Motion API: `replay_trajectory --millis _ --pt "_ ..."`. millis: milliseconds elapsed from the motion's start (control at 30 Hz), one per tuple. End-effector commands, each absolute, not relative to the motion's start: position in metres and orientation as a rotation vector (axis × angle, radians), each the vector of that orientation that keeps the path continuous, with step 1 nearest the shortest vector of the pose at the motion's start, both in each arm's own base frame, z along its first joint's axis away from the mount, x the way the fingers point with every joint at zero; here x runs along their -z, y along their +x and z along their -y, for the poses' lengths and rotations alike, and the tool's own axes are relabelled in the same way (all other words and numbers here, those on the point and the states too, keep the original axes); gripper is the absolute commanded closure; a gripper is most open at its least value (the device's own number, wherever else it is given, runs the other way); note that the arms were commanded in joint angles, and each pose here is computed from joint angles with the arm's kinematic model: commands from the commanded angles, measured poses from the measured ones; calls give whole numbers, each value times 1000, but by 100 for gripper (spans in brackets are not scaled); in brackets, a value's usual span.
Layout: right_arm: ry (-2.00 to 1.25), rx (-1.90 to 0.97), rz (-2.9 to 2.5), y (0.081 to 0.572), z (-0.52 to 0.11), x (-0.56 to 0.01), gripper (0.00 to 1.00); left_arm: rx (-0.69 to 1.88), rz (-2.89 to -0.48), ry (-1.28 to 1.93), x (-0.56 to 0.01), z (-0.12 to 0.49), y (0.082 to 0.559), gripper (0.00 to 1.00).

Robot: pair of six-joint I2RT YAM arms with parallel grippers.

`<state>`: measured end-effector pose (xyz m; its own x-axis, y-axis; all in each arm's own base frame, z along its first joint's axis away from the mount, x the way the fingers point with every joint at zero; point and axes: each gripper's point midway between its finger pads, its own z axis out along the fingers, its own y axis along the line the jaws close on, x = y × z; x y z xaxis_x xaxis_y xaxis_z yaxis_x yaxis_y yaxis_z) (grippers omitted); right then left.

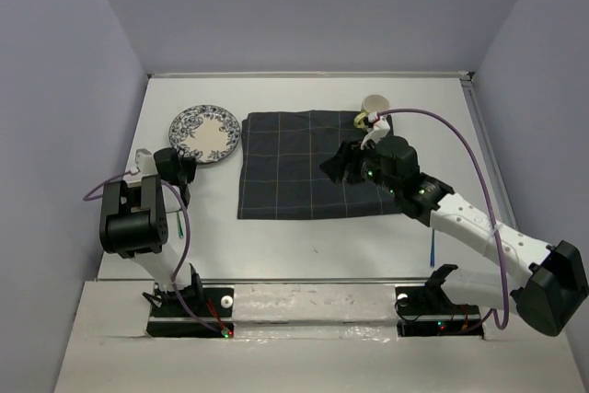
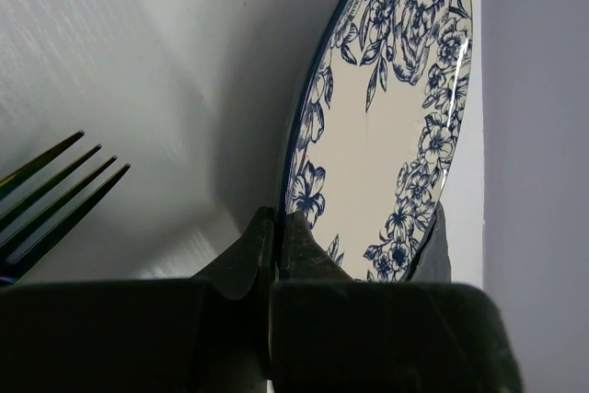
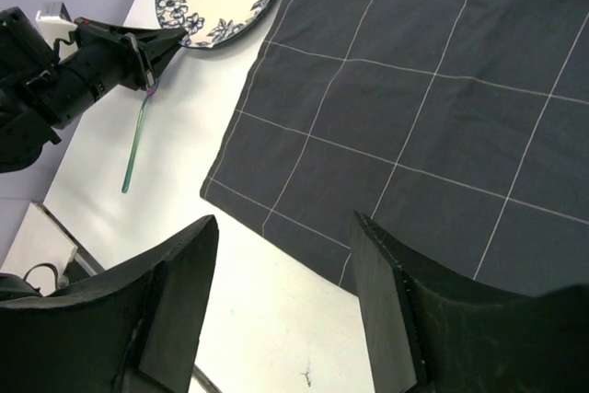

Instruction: Set the dinner table for one person

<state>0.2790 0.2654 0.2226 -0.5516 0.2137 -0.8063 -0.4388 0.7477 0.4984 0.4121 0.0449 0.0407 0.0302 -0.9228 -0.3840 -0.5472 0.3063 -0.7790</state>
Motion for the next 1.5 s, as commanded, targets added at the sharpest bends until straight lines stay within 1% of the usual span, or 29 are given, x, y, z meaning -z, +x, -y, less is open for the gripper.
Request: replay_trajectory --millis 0,67,100,233,333,367,500,600,667,733,767,900,933,1100,1267,1300,1367,1433,1467 --pt "-204 -882 -1894 287 -276 -257 34 615 -1512 -1217 -92 -40 421 100" --pt "-212 -893 -1910 288 -281 -252 33 699 -1455 -1142 -129 -34 425 100" --pt "-216 -900 -1917 289 -283 -250 32 701 -1451 -1139 -132 -34 426 100" --pt "-241 -919 -1949 291 -293 -240 29 728 -1333 -1057 -189 -39 422 100" --pt "-248 -943 -1953 293 -300 -238 25 740 -1309 -972 -222 -35 420 100" --pt "-250 -962 -1952 293 -303 -240 22 740 -1310 -962 -226 -34 419 100" --pt "-258 -1023 -1959 295 -316 -240 18 708 -1263 -920 -252 -36 405 100" --pt "-244 -1050 -1954 298 -321 -242 15 737 -1259 -838 -275 -24 390 100" --pt "-228 -1065 -1937 301 -324 -251 14 768 -1282 -798 -276 -11 382 100" --pt "-213 -1094 -1933 302 -328 -255 13 819 -1317 -713 -280 17 367 100" --pt "-209 -1105 -1933 303 -330 -257 13 831 -1358 -701 -271 28 362 100" --pt "-178 -1117 -1947 306 -334 -249 12 984 -1413 -567 -275 85 329 100" --pt "-170 -1107 -1950 308 -332 -247 10 1003 -1413 -567 -274 87 324 100" --pt "-129 -944 -1946 322 -313 -245 4 1184 -1441 -528 -269 126 292 100" --pt "-39 -817 -1957 325 -286 -234 2 1275 -1483 -472 -267 150 276 100" --pt "-29 -813 -1956 324 -284 -233 2 1285 -1491 -462 -267 153 275 100" --pt "-11 -816 -1958 321 -281 -232 7 1311 -1505 -436 -266 161 270 100" --pt "19 -814 -1978 318 -277 -223 23 1332 -1514 -412 -267 167 265 100" --pt "60 -826 -1969 318 -275 -226 34 1340 -1516 -399 -267 170 264 100"
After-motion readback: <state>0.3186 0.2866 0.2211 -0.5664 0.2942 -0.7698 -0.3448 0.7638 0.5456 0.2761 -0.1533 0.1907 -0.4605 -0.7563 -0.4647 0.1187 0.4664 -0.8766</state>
